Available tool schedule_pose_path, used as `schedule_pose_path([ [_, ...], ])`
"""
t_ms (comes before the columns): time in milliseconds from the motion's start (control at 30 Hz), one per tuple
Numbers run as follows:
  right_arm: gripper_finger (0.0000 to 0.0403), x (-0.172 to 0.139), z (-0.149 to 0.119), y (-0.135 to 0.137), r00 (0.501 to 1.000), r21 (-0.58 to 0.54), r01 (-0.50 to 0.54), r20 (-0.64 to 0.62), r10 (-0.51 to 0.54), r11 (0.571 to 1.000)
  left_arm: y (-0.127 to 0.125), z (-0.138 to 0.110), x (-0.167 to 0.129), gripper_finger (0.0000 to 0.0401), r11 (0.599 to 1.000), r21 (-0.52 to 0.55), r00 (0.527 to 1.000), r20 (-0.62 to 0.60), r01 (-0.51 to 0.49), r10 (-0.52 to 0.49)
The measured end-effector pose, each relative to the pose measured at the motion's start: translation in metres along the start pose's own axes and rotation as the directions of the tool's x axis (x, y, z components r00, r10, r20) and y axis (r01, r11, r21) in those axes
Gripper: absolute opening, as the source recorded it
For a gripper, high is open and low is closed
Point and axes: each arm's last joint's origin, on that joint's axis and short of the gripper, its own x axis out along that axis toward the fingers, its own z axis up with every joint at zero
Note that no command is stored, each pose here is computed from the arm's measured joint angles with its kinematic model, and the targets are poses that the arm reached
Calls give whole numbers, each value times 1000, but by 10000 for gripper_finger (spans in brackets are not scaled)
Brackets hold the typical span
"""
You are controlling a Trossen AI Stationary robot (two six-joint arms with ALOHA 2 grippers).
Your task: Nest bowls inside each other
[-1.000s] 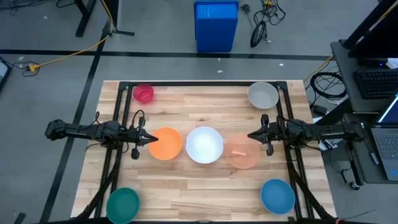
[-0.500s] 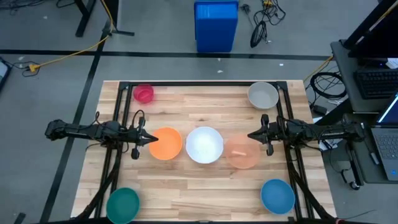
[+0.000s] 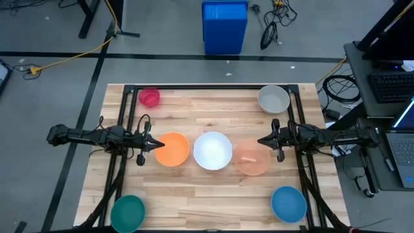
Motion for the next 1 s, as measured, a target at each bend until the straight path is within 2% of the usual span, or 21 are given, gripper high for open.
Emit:
schedule_pose_path([
  [867, 0, 0, 1, 0, 1000, 0, -1, 9, 1, 1000, 1, 0, 0, 0, 1000, -1, 1000, -1, -30, 30],
  [1000, 0, 0, 4, 0, 999, 30, -5, 36, 4, 1000, 1, 0, 0, 0, 1000, -1, 1000, 0, -30, 30],
])
